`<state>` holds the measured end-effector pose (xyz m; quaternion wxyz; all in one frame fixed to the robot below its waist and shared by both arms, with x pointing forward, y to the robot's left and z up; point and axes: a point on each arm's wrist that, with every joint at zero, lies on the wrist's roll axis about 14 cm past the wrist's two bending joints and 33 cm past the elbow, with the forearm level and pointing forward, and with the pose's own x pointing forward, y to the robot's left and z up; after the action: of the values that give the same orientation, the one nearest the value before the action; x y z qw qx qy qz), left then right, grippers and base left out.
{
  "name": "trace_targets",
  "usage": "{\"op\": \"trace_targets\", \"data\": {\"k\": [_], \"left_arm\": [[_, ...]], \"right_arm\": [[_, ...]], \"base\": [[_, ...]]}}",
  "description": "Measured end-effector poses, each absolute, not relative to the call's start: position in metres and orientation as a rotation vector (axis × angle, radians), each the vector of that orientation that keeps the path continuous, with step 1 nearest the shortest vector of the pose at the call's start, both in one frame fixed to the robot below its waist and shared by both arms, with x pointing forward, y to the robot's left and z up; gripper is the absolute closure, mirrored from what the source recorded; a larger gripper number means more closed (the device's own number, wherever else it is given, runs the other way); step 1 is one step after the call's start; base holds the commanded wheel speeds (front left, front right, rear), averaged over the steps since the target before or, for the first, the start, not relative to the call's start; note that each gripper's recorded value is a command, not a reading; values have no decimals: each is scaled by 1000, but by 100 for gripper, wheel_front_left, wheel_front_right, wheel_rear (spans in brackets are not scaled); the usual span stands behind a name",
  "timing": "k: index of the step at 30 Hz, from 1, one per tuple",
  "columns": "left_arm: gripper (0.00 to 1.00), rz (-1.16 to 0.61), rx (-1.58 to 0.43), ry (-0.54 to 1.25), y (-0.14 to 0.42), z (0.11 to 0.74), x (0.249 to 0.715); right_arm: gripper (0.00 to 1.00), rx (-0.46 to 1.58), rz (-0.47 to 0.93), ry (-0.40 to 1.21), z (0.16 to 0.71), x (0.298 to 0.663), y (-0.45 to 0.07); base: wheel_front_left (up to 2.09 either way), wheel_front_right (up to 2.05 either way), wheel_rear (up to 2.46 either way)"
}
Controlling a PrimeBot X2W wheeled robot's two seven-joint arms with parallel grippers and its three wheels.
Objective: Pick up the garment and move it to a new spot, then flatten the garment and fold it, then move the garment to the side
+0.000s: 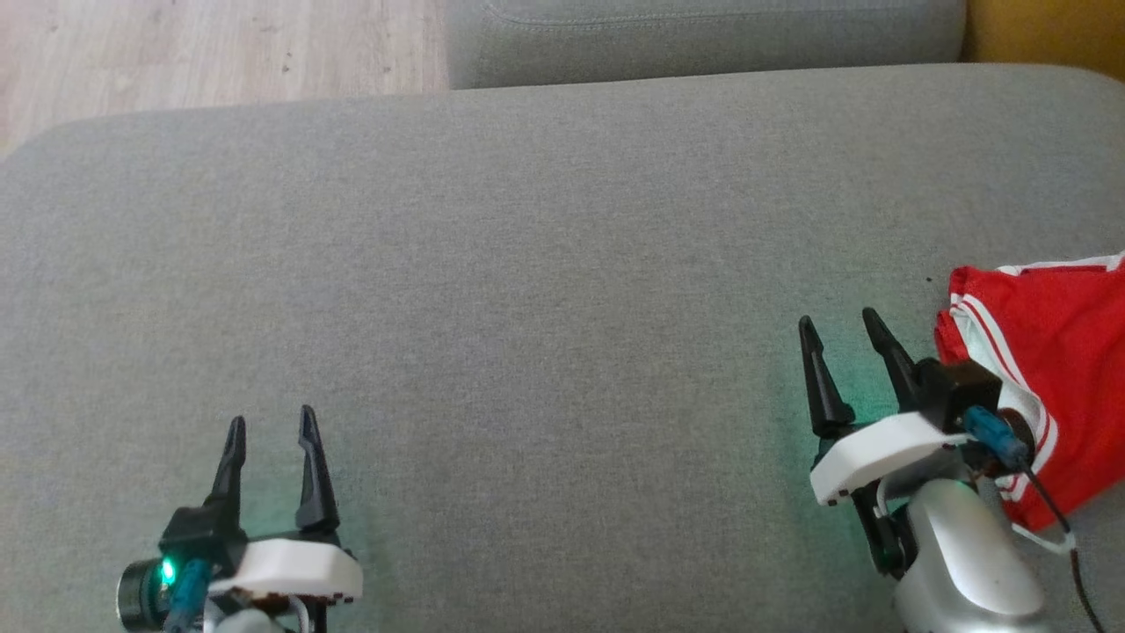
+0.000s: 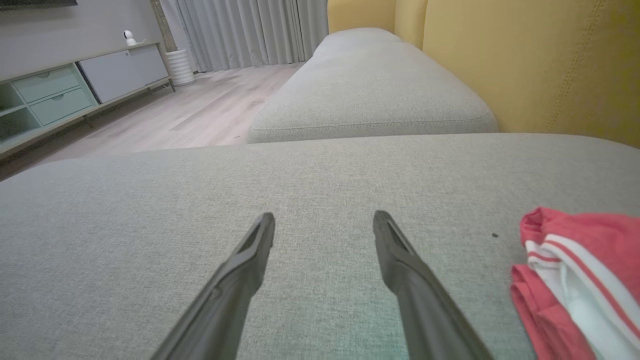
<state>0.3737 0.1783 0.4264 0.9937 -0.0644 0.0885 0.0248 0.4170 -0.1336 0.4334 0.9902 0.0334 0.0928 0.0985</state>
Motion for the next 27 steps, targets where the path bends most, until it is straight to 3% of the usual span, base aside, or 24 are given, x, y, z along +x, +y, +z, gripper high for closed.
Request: {"op": "trace_targets", "data": {"k": [16, 17, 23, 27], "left_arm": [[0, 46, -196, 162, 182, 431, 356], [100, 43, -198, 160, 182, 432, 356], [100, 63, -211, 275, 184, 399, 334], [100, 79, -255, 285, 185, 398, 333]], "right_arm": [[0, 108, 186, 164, 442, 397, -135], [100, 107, 187, 163, 443, 396, -135], [100, 127, 165, 303, 400, 364, -138], [100, 175, 139, 310, 399, 363, -142]], "base": [[0, 0, 0], [0, 0, 0], [0, 0, 0], [0, 0, 0]]}}
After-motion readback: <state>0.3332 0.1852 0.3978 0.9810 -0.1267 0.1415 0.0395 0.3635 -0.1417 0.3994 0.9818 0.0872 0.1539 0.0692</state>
